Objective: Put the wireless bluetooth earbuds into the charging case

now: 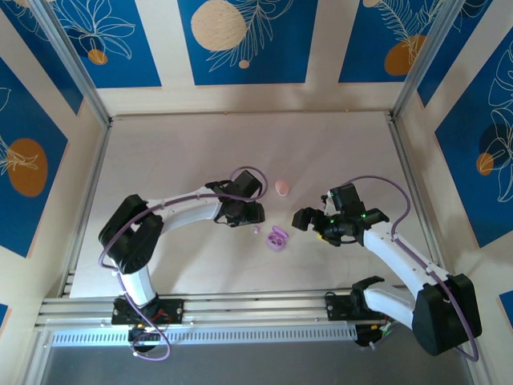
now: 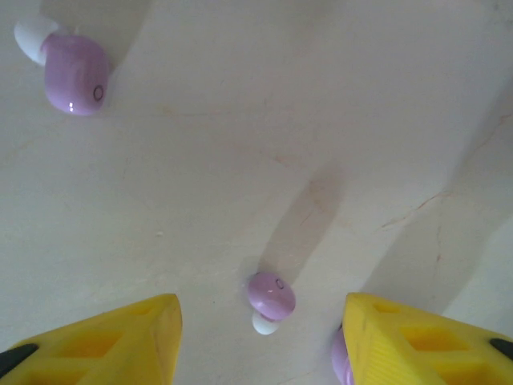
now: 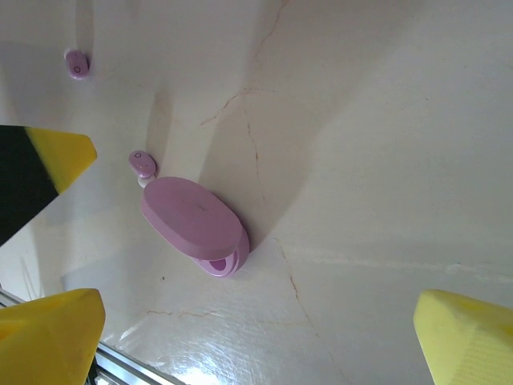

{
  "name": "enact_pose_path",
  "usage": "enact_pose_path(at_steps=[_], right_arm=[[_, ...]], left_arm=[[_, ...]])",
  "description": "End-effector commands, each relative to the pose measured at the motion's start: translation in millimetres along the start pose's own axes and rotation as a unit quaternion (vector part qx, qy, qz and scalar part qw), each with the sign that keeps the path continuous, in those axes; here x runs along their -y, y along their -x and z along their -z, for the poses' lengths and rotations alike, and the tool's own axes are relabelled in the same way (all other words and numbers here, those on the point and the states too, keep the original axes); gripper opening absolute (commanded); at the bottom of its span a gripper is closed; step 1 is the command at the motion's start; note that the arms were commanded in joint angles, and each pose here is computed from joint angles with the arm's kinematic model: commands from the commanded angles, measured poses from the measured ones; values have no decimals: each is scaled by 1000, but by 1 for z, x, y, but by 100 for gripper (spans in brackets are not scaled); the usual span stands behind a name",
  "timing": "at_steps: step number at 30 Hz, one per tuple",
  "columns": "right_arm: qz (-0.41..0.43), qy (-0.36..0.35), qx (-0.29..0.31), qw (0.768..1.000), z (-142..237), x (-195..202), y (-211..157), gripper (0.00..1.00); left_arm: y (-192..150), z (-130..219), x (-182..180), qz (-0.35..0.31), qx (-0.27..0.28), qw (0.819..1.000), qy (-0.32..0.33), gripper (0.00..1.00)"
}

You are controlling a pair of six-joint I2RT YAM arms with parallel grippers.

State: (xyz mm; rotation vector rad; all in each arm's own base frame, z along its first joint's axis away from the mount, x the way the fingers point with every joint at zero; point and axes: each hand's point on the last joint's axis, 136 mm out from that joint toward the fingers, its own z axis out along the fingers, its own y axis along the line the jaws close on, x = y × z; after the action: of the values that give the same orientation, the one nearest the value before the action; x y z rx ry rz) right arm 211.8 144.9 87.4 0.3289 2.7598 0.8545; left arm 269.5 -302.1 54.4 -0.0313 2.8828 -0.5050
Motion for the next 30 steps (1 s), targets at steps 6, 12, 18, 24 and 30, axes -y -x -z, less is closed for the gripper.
enact_pose_path(at_steps=[6, 12, 18, 24, 30], right_arm=[[6, 13, -9, 1000, 1, -1, -6, 99], [5, 16, -9, 1000, 2, -2, -6, 99], [5, 18, -8, 1000, 2, -2, -6, 99], [4, 20, -9, 1000, 2, -2, -6, 99], [4, 20, -9, 1000, 2, -2, -7, 99]], left_arm=[[-13, -10, -4, -28, -31, 999, 34, 61], [-17, -12, -7, -46, -43, 996, 60, 61], [-20, -16, -10, -51, -50, 995, 70, 61], [-22, -17, -12, -54, -54, 994, 76, 61], [-24, -20, -11, -53, -59, 994, 70, 61]])
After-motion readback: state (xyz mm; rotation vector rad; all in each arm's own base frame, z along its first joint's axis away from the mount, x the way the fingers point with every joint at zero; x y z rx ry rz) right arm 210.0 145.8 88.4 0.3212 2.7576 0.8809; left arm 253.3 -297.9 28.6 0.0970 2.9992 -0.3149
